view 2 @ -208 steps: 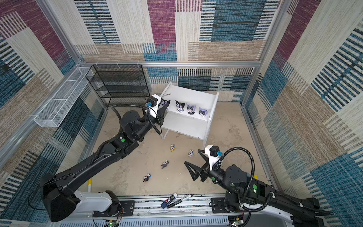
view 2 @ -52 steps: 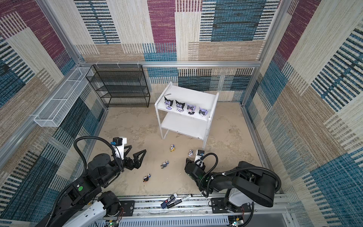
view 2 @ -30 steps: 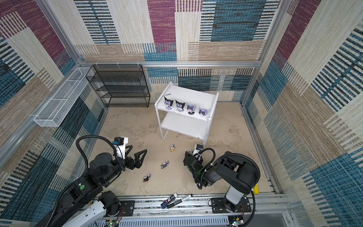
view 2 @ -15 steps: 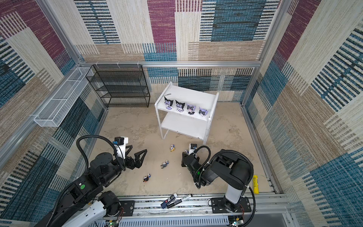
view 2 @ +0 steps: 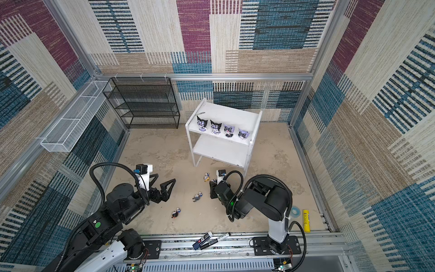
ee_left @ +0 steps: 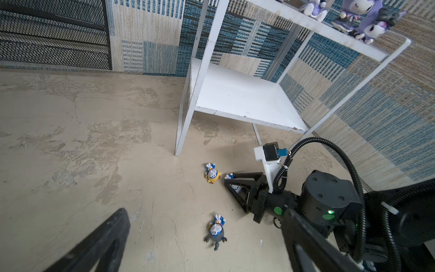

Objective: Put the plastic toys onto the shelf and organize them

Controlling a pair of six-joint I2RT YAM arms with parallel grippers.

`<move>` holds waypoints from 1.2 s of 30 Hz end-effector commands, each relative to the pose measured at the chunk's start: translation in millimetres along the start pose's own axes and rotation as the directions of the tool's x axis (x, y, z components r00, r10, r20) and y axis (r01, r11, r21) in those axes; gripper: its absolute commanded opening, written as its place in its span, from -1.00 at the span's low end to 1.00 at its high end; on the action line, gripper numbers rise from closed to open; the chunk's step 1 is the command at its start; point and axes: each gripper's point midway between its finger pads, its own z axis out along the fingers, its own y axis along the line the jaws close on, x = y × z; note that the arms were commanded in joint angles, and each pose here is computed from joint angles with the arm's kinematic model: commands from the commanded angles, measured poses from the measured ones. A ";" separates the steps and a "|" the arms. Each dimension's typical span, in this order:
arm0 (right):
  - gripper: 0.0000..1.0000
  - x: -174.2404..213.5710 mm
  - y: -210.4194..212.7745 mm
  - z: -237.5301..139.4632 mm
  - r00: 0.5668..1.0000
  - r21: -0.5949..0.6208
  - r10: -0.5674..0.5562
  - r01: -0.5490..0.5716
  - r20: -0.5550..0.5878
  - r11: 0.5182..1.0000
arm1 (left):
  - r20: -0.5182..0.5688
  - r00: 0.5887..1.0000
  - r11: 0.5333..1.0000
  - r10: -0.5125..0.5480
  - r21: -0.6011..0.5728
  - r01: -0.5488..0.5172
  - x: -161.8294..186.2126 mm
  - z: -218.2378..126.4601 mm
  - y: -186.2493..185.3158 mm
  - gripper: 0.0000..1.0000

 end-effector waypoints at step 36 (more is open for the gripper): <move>0.08 16.2 30.9 -58.3 0.929 -0.276 -0.366 0.339 -0.052 0.899 | -0.003 0.999 0.999 -0.034 0.042 0.034 -1.9 2.0 -8.3 0.98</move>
